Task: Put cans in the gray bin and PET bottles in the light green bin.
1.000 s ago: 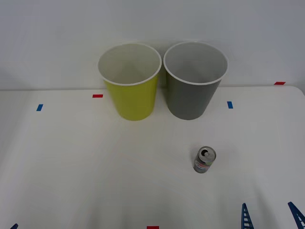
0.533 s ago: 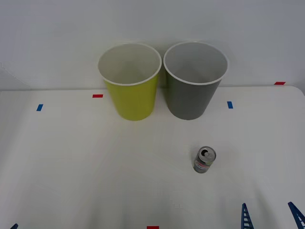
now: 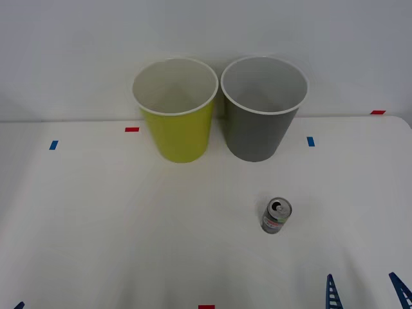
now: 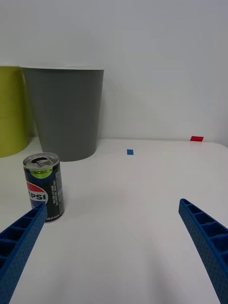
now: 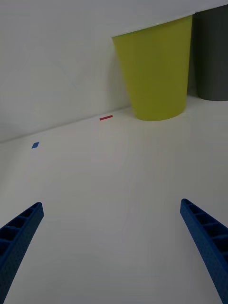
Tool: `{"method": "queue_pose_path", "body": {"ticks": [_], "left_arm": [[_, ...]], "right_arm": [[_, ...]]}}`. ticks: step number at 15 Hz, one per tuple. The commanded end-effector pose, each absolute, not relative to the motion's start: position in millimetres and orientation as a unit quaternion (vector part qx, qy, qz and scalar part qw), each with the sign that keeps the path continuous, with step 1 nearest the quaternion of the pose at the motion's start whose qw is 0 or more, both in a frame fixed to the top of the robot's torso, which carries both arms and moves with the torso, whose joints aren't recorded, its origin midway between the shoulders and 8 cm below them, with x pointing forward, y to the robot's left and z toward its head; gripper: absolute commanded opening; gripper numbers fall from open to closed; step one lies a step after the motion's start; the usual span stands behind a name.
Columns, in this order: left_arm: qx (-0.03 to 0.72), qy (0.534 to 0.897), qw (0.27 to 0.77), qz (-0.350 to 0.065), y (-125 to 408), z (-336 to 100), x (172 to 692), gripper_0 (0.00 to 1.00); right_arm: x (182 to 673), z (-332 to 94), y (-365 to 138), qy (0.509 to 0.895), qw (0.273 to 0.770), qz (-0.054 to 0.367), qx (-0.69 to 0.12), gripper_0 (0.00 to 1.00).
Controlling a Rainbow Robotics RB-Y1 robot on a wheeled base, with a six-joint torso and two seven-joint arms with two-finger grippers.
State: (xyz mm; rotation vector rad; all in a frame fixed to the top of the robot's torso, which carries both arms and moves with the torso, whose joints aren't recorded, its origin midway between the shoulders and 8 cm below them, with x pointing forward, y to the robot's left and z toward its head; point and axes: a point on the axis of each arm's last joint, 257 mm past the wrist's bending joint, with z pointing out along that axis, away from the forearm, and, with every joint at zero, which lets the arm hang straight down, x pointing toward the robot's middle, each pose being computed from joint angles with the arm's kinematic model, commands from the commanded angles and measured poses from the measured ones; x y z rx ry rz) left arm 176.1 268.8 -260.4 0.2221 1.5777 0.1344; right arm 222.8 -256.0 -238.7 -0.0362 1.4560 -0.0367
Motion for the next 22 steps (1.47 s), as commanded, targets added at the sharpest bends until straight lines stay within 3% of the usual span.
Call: {"method": "queue_pose_path", "body": {"ticks": [1, 22], "left_arm": [[0.100, 0.707, 0.697, 0.060, 268.8, -260.4, 176.1, 1.00], [0.100, 0.707, 0.697, 0.060, 268.8, -260.4, 176.1, 1.00]], "right_arm": [[222.8, -238.7, -256.0, 0.665, 0.746, -0.017, -0.017, 0.96], [222.8, -238.7, -256.0, 0.665, 0.746, -0.017, -0.017, 0.96]]}}
